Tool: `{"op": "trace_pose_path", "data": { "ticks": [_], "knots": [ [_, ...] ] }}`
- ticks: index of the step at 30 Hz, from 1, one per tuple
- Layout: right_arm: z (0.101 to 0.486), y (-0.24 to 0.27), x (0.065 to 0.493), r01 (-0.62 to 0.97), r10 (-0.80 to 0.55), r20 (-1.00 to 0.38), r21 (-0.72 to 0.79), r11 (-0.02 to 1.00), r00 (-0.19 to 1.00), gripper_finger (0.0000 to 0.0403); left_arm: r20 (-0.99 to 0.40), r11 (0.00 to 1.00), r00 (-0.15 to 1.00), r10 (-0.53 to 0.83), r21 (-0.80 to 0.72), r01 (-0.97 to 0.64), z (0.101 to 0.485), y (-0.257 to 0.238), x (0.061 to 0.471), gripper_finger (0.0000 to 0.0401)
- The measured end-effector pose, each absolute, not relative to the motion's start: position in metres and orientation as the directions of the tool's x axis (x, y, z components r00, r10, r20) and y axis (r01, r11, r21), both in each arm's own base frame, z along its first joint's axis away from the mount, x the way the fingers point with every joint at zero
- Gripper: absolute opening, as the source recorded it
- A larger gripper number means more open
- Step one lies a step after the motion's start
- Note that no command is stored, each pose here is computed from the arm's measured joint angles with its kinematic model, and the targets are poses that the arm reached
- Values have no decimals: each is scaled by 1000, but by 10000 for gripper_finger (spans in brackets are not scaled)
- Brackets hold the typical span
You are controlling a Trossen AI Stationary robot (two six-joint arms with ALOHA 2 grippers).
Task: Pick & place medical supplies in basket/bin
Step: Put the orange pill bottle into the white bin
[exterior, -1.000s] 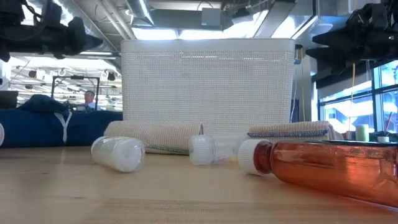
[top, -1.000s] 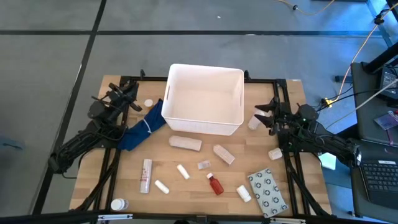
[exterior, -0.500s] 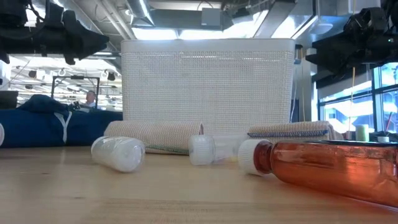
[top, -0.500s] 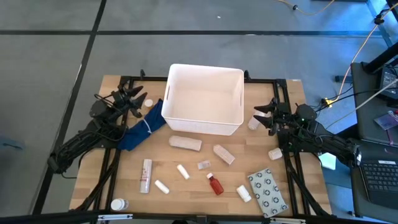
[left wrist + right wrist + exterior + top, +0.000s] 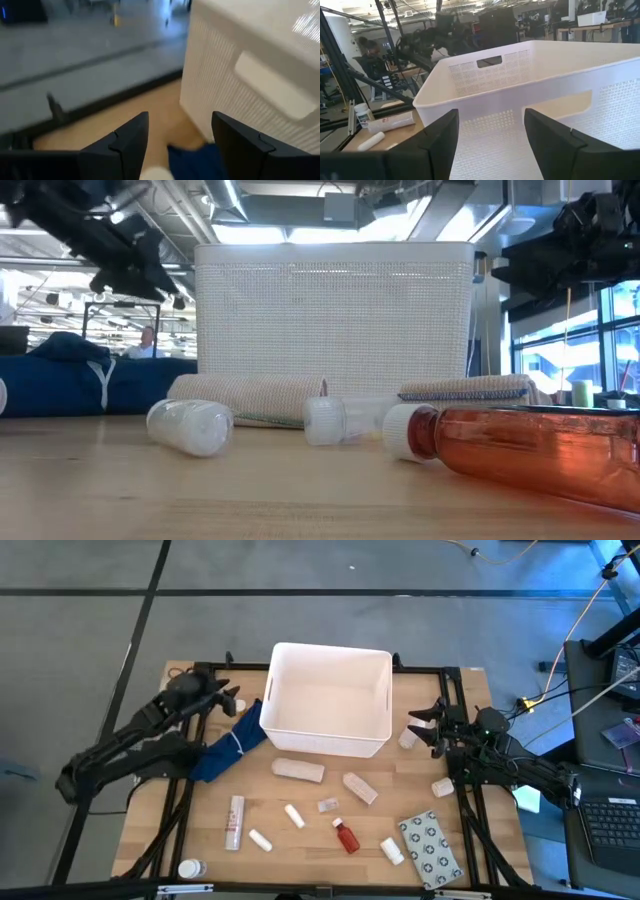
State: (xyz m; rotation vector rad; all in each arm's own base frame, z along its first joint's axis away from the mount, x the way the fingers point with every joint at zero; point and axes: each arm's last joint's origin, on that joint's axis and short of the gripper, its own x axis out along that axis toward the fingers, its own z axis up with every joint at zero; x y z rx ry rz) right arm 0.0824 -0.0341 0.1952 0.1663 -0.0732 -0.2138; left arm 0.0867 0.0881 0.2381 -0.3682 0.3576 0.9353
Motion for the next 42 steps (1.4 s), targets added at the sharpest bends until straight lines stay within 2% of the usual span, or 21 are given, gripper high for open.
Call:
{"op": "trace_pose_path", "data": {
  "ticks": [7,15,23,32,37,42],
  "knots": [
    [195,-34,82,206,-217,54,163,965,975,227,-691,511,419,588,-85,-856,221,111,111,209],
    [195,-34,82,206,-217,54,164,965,975,227,-811,512,316,492,-23,-858,202,130,131,209],
    [195,-34,82,206,-217,53,164,965,975,227,-817,625,304,489,86,-776,204,139,140,209],
    [195,-34,82,206,-217,53,162,965,975,227,-808,630,317,497,85,-772,207,138,139,209],
    [195,-34,82,206,-217,53,167,964,975,227,-789,632,307,533,129,-764,209,140,140,210],
    [195,-34,82,202,-217,53,204,958,975,227,-755,681,333,566,199,-705,212,143,143,215]
  ]
}}
